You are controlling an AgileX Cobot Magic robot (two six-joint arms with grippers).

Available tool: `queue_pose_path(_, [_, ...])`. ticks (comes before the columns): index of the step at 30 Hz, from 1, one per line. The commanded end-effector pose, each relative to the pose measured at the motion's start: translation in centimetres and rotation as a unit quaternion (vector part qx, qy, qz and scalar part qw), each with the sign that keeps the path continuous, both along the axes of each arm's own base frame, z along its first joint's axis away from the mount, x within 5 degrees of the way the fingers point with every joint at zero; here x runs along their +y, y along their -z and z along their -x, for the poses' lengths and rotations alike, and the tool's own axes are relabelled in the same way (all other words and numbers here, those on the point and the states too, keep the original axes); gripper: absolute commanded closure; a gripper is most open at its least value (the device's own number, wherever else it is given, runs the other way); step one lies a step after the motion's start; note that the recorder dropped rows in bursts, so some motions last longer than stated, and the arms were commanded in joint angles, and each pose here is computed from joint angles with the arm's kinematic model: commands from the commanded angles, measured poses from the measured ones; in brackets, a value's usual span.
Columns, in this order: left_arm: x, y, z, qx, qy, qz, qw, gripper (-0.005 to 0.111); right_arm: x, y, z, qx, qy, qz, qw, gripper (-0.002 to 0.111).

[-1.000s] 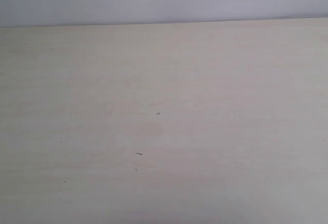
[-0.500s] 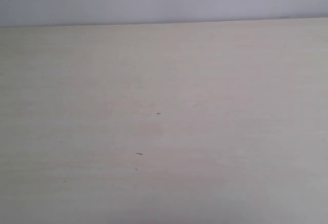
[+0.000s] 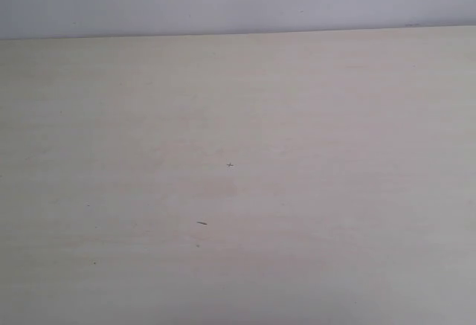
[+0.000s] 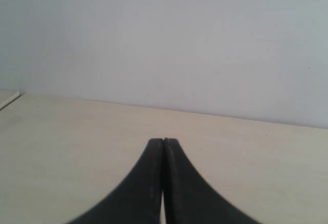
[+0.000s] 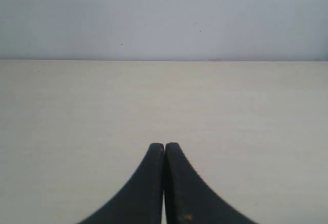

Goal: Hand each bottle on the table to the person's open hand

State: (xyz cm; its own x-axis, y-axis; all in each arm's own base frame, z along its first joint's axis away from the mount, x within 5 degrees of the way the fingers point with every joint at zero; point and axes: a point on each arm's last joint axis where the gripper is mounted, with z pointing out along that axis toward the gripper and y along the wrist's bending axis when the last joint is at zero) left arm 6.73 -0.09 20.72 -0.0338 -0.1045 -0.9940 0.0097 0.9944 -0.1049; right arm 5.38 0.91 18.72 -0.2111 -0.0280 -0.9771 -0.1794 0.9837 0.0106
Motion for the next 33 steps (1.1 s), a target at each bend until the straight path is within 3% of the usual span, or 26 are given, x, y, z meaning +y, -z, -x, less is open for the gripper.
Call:
queue_pose_path(1, [0.0,0.1,0.0,0.000,-0.001,0.003,1.000,0.106,0.0,0.1,0.0,0.000,0.003,-0.001,1.000,0.108])
queue_pose_path(7, [0.0,0.7,0.1,0.032,-0.003,0.002,0.999,0.106,0.0,0.1,0.0,0.000,0.003,-0.001,1.000,0.108])
queue_pose_path(14, [0.1,2.6,0.5,0.140,-0.008,0.001,0.990,0.106,0.0,0.1,0.0,0.000,0.003,-0.001,1.000,0.108])
queue_pose_path(33, [0.1,2.5,0.6,0.127,-0.008,0.001,0.992,0.106,0.0,0.1,0.0,-0.003,0.002,-0.002,1.000,0.108])
